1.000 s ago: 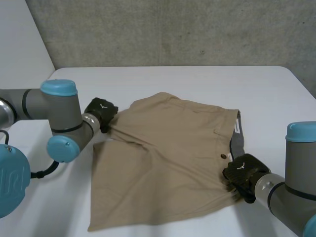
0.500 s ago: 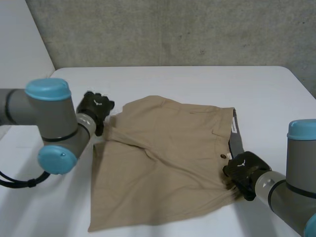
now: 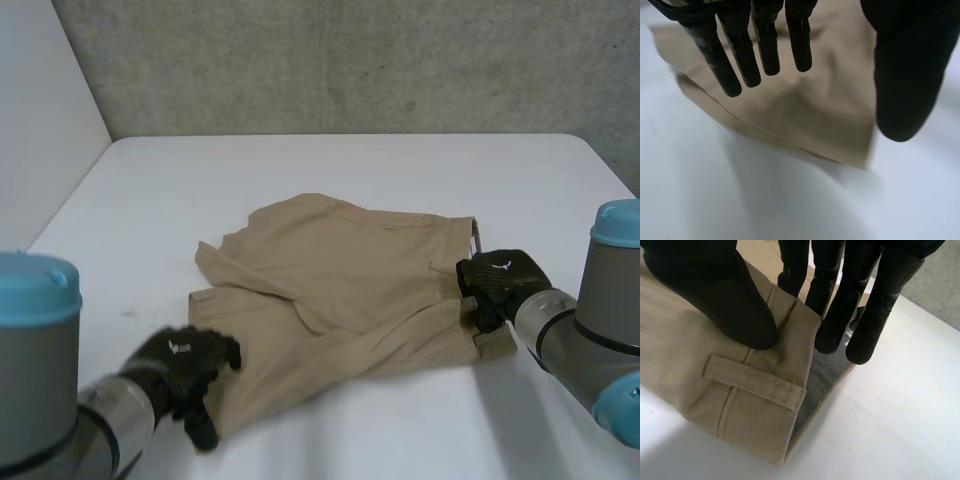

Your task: Fold the shorts.

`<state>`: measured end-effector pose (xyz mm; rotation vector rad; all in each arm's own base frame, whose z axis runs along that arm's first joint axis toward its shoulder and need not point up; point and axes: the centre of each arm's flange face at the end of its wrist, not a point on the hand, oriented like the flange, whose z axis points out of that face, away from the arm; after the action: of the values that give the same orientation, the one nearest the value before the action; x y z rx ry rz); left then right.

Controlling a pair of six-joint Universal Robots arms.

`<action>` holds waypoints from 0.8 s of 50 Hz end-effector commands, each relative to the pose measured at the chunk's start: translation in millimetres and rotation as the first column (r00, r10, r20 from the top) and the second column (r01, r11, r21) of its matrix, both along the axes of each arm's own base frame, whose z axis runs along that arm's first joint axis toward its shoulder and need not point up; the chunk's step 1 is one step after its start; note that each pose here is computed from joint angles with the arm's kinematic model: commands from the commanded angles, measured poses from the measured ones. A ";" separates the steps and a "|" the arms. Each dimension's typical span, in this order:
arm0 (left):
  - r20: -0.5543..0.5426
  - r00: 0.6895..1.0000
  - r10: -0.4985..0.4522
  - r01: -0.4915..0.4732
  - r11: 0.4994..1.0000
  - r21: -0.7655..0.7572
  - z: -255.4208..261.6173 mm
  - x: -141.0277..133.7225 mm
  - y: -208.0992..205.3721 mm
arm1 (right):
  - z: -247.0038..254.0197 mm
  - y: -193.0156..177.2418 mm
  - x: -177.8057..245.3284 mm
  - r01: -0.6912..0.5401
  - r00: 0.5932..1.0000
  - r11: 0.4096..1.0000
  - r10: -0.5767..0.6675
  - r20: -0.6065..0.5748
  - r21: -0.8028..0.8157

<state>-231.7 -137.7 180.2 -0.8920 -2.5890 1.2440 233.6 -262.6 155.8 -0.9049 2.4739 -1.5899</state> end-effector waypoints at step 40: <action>-0.026 1.000 0.014 -0.019 0.977 -0.210 16.6 -35.8 -24.4 | 4.4 -7.8 4.7 -0.008 1.000 0.999 0.008 -0.010 -0.044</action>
<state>-273.2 -186.1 191.2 -0.9903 -2.4656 1.6430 238.2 -269.3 163.0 -0.9255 2.4468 -1.6453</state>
